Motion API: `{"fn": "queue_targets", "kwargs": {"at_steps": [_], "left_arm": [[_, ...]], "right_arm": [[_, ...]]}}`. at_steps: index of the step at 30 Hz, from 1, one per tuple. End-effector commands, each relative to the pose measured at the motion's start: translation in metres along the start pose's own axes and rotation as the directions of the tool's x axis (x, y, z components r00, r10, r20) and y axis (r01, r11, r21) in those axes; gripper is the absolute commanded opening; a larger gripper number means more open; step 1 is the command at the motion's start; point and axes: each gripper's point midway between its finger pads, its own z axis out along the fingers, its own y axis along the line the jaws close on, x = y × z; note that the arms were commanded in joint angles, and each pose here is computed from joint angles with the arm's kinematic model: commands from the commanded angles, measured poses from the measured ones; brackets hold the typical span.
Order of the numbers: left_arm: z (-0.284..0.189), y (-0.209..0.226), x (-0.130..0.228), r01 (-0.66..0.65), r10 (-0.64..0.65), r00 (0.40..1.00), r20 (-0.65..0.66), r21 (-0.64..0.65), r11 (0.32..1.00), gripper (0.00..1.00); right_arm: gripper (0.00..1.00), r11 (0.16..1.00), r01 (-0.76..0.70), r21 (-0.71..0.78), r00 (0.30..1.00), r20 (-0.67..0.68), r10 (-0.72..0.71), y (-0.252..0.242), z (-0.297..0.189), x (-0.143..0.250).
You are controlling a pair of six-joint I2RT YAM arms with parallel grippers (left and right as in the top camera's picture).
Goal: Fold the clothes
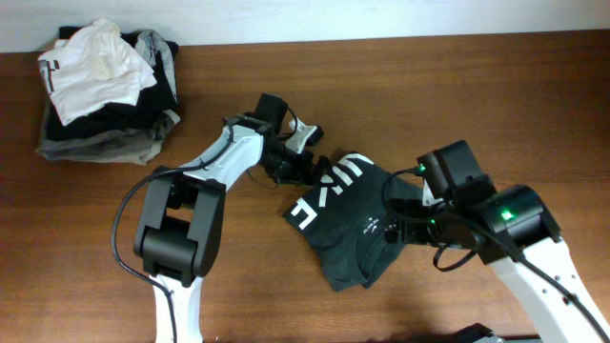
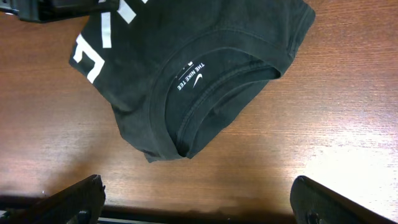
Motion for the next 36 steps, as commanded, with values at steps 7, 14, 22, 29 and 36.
{"fn": "queue_targets", "kwargs": {"at_steps": [7,14,22,29,36], "left_arm": [[0.046,-0.047,0.022,-0.045,0.051,0.993,-0.108,0.056,0.997,0.99],[0.054,-0.05,0.008,-0.117,0.119,0.991,-0.056,0.03,0.993,0.29],[0.039,0.002,-0.02,-0.031,0.043,0.998,0.053,-0.21,0.977,0.01],[-0.045,0.111,-0.072,0.121,0.048,0.952,0.302,-0.518,0.847,0.01],[-0.144,0.165,-0.109,0.102,0.226,0.914,0.337,-0.73,0.676,0.01]], "right_arm": [[0.99,1.0,-0.015,0.0,0.999,0.044,0.015,-0.003,-0.012,-0.003],[0.99,1.0,-0.016,0.008,0.999,0.031,0.015,-0.004,-0.012,0.001],[0.99,1.0,-0.016,0.01,1.0,0.026,0.016,-0.005,-0.012,0.002],[0.99,1.0,-0.018,0.021,1.0,0.005,0.018,-0.007,-0.012,0.007],[0.99,1.0,-0.018,0.02,1.0,-0.006,0.018,-0.008,-0.012,0.01]]}}
